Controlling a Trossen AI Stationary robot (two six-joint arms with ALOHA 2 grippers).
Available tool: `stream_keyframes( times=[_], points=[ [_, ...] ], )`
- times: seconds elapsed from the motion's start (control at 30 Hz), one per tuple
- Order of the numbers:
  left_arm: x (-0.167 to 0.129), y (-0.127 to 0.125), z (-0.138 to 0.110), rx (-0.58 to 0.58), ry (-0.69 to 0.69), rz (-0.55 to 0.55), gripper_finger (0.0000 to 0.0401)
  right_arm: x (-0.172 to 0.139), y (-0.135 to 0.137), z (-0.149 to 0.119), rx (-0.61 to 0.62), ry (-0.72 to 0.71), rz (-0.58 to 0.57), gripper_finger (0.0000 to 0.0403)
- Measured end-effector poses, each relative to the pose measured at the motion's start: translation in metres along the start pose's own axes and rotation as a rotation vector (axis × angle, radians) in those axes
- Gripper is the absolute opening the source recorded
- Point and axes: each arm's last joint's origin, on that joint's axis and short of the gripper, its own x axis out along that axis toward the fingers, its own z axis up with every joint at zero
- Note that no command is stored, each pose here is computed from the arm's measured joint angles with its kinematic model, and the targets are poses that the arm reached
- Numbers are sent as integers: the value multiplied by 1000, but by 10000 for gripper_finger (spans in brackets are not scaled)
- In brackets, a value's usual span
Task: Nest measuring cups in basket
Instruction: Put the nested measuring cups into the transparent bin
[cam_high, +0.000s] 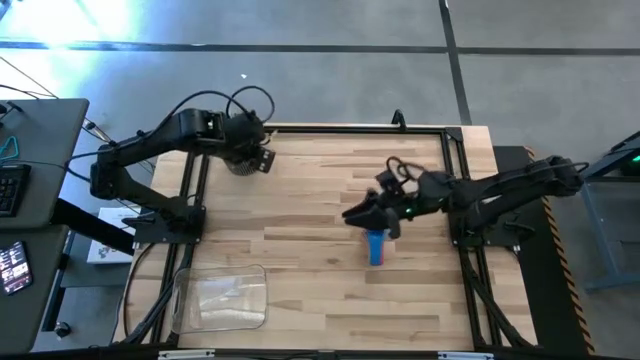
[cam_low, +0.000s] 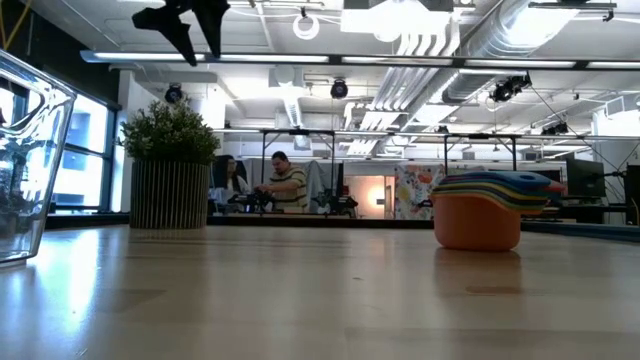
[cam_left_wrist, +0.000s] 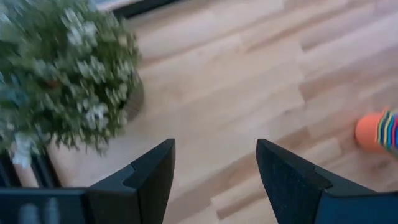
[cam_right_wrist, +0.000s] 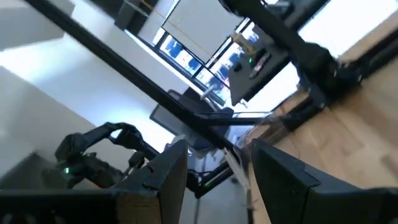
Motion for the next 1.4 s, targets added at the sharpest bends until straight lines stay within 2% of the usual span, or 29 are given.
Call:
stream_keyframes(
  times=[0.1, 0.2, 0.33, 0.5, 0.63, 0.93, 1.4],
  points=[
    [1, 2, 7, -31, -56, 11, 216, -11, 13, 17, -67, 7, -23, 170],
    [3, 6, 13, -58, -91, 29, 216, -20, 27, 33, -131, 80, -122, 170],
    [4, 10, 17, -79, -97, 46, 216, -32, 44, 50, -144, 187, -359, 170],
    [4, 10, 17, -79, -96, 46, 216, -38, 47, 53, -36, 276, -695, 170],
    [4, 10, 16, -79, -91, 41, 216, -30, 42, 42, 69, 343, -842, 170],
    [4, 9, 16, -79, -80, 30, 216, 3, 20, 4, 282, 396, -1061, 170],
    [4, 9, 16, -80, -80, 28, 216, 38, -4, -43, 462, 369, -1290, 170]
  ],
)
